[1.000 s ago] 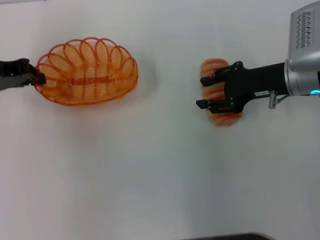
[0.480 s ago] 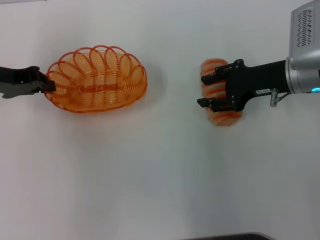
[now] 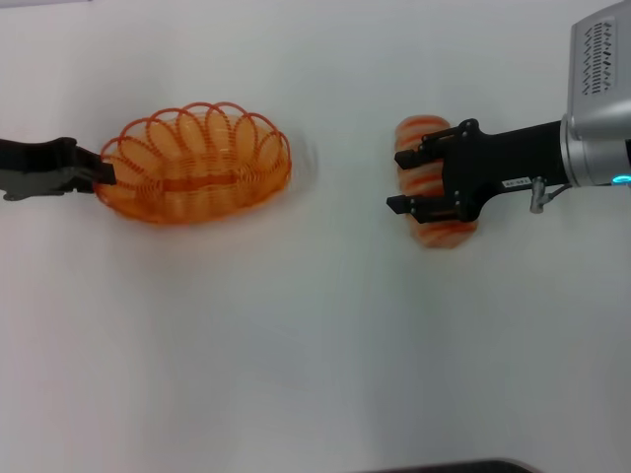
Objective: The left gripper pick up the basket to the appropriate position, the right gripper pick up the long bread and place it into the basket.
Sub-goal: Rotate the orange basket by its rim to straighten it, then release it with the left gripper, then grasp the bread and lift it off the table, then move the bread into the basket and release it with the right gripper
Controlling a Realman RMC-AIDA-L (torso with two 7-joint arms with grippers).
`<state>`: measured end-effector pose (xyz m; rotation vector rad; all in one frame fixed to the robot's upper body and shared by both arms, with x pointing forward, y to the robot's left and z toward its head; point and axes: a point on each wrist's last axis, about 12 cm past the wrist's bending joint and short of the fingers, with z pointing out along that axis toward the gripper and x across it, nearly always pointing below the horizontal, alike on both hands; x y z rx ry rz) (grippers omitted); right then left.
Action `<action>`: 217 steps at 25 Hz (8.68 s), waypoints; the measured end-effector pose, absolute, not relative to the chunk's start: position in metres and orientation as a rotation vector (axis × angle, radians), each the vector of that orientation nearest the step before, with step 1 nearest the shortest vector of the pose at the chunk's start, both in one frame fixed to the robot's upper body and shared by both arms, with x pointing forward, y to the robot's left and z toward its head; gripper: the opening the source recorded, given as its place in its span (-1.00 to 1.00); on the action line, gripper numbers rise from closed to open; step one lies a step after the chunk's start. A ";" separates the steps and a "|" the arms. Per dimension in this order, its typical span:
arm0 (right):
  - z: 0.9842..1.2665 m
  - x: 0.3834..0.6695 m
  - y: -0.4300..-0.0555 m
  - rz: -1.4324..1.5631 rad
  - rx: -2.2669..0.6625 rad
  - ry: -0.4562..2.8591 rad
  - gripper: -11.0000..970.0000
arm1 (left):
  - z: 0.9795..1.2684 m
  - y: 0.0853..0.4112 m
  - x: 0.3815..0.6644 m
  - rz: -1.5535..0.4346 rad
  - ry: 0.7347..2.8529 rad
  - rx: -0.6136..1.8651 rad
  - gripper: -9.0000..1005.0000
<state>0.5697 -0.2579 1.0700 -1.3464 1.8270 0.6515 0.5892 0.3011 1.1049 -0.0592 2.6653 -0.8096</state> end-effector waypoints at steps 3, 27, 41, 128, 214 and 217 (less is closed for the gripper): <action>1.071 0.570 -0.257 0.656 -1.348 1.823 0.23 | 1.106 0.305 0.587 -0.809 2.672 -0.053 -0.40; 1.078 0.575 -0.259 0.689 -1.271 1.857 0.05 | 1.152 0.385 0.554 -0.821 2.305 0.061 0.27; 1.085 0.583 -0.261 0.707 -1.161 1.925 0.06 | 1.115 0.348 0.532 -0.735 2.136 0.805 0.28; 1.144 0.636 -0.196 0.376 -0.387 2.962 0.90 | 1.121 0.308 0.557 -0.721 1.993 1.245 0.69; 1.156 0.647 -0.174 0.735 -0.965 1.821 -0.55 | 1.105 0.315 0.526 -0.877 1.954 1.044 0.68; 1.158 0.645 -0.153 0.712 -1.146 1.790 -0.56 | 1.105 0.315 0.525 -0.896 1.949 1.036 0.68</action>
